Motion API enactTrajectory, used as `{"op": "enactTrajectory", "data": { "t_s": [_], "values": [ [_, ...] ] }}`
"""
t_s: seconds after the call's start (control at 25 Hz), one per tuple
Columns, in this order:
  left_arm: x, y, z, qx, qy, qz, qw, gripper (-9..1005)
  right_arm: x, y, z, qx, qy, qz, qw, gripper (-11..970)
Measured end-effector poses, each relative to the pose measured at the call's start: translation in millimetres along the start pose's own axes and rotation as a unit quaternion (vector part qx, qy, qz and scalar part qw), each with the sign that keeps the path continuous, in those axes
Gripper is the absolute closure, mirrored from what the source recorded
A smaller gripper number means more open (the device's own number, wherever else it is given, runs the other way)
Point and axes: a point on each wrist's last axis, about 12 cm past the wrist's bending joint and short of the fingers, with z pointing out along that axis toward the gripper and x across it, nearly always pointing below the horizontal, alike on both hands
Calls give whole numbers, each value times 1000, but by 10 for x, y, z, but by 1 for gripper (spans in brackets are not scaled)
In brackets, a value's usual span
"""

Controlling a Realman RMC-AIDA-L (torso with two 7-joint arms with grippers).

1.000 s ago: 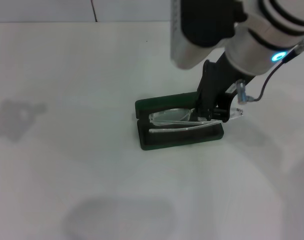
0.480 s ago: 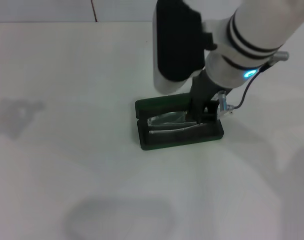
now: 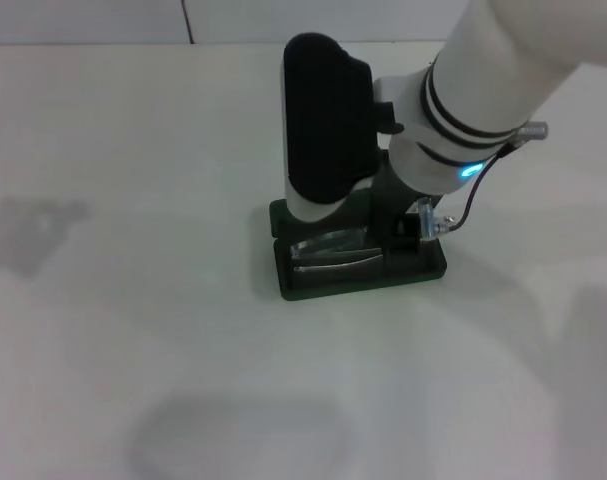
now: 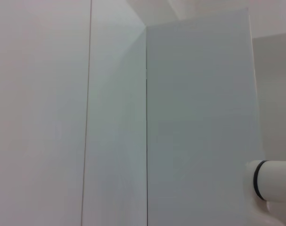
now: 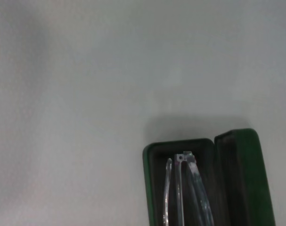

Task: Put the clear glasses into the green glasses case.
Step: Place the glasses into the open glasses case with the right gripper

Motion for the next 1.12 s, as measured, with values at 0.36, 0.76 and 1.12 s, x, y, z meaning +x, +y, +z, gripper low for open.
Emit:
{"op": "enactTrajectory", "data": {
  "t_s": [0.36,0.76,1.12],
  "values": [
    [20,-18,-11,-2,0,-2,1000,946,-33,84,19,20,19,-3,1000,868],
    [28,-22,-5,0,1,-3,1000,945,3,80,38,27,22,9,999,867],
    [21,-19,-10,0,2,-1,1000,945,8,60,39,37,22,11,999,866]
  ]
}}
